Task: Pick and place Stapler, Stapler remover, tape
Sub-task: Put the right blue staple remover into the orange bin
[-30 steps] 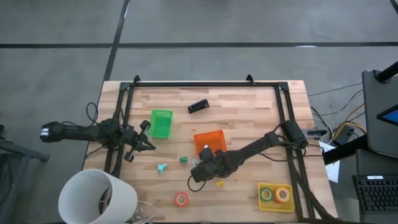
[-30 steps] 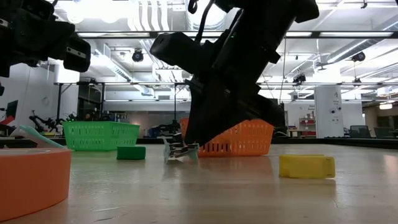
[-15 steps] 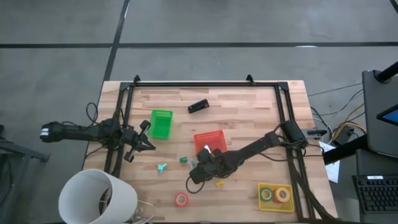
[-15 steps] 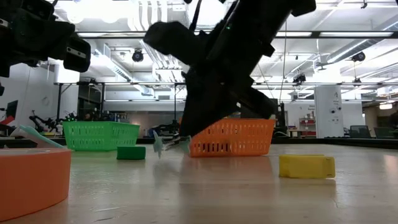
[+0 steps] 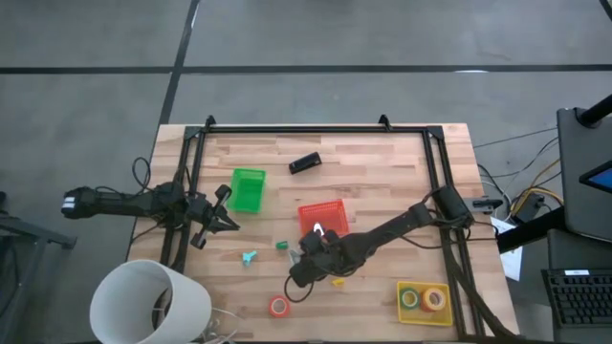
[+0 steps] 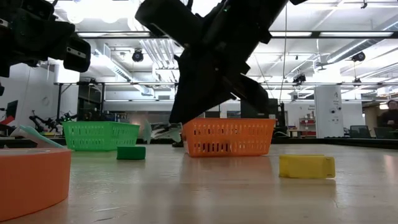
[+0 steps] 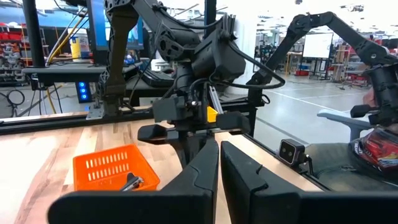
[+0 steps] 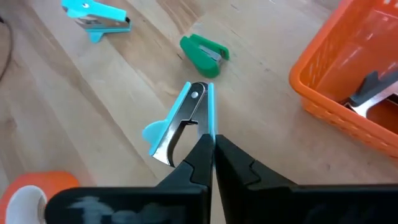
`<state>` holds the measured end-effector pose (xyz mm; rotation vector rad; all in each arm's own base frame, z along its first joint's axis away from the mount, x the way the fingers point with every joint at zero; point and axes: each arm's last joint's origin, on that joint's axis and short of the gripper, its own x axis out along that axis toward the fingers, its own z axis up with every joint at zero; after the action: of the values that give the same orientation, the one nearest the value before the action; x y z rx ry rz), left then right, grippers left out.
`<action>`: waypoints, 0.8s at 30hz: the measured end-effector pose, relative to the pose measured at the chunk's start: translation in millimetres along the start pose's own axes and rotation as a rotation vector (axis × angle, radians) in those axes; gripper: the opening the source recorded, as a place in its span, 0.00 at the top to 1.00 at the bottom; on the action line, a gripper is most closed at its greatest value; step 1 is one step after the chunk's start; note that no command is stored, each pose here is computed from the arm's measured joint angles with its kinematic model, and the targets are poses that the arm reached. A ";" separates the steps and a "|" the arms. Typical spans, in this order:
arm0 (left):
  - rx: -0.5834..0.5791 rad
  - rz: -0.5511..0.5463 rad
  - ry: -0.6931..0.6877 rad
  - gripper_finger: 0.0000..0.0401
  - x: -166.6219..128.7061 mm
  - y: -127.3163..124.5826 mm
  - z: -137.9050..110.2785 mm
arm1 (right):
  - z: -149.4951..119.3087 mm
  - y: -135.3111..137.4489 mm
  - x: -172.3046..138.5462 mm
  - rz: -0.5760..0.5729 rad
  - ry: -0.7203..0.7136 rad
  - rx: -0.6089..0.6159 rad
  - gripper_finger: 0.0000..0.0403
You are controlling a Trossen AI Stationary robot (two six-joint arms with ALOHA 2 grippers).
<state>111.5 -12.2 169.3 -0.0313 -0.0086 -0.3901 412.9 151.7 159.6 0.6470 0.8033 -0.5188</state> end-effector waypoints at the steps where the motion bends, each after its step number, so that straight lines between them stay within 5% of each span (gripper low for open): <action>1: 0.000 0.000 0.000 0.94 0.0 0.0 0.0 | 0.4 0.3 -0.7 0.001 -0.001 -0.003 0.98; 15: 0.000 0.000 -0.001 0.94 0.0 0.0 0.1 | 10.2 6.4 -17.4 0.030 -0.025 -0.054 0.98; 24: 0.000 0.000 0.000 0.94 0.0 0.0 0.0 | 21.3 -6.0 -49.2 -0.115 -0.099 -0.078 0.98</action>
<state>111.4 -12.2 169.3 -0.0313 -0.0082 -0.3901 390.3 141.4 207.6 0.5011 0.7665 -0.6159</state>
